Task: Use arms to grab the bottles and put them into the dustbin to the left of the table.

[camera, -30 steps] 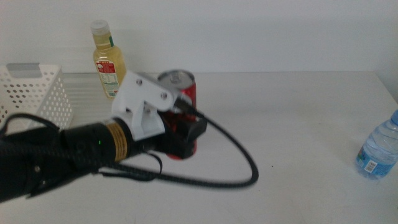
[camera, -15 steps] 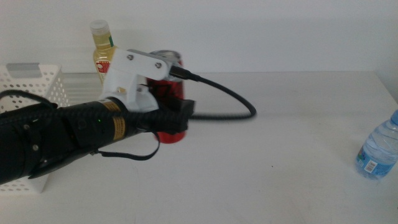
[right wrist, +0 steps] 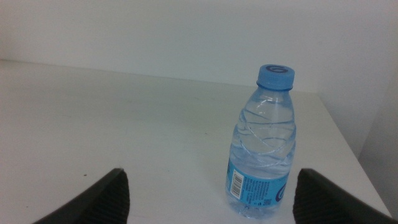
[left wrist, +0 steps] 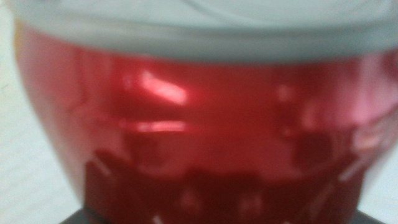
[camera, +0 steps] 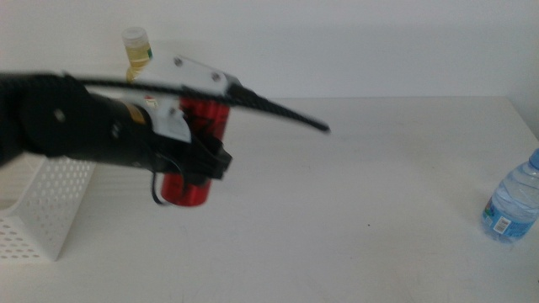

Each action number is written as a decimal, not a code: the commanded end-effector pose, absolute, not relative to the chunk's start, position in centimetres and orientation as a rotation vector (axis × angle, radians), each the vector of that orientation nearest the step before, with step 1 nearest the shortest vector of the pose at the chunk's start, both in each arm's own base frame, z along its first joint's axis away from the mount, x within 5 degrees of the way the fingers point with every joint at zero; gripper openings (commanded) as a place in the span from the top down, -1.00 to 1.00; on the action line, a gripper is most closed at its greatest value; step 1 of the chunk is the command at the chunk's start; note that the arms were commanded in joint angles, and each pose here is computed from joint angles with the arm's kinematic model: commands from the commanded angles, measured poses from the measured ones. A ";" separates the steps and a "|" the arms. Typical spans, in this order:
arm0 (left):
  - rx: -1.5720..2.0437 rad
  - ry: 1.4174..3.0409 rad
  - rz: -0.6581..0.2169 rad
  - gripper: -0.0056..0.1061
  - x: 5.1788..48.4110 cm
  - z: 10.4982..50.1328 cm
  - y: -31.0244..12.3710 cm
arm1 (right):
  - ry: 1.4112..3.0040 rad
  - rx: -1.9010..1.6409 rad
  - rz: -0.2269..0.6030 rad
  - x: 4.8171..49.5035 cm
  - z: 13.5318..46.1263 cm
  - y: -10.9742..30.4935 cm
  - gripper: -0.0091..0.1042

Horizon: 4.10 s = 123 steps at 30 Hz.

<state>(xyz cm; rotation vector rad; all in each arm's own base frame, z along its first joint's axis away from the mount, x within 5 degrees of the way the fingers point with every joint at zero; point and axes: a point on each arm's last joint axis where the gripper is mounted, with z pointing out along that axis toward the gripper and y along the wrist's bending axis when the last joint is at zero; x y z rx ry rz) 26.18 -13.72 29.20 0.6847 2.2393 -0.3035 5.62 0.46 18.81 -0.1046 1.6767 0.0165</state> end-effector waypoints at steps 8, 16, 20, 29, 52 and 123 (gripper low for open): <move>0.475 2.265 -0.279 0.99 27.9 35.3 -7.7 | 1.565 -0.102 -0.003 5.4 19.9 0.4 -0.39; 0.315 2.445 -0.287 0.99 29.6 37.7 -2.2 | 1.565 -0.102 -0.003 5.4 19.9 0.4 -0.39; 0.281 2.523 -0.282 0.99 30.4 38.8 -0.1 | 1.565 -0.102 -0.003 5.4 19.9 0.4 -0.39; 0.139 2.595 -0.137 0.99 32.2 39.2 5.4 | 1.565 -0.102 -0.003 5.4 19.9 0.4 -0.39; 0.010 2.849 -0.017 0.99 38.1 28.5 11.8 | 1.565 -0.102 -0.003 5.4 19.9 0.4 -0.39; 0.070 2.205 0.029 -0.59 28.1 42.7 -3.3 | 1.565 -0.102 -0.003 5.4 19.9 0.4 -0.39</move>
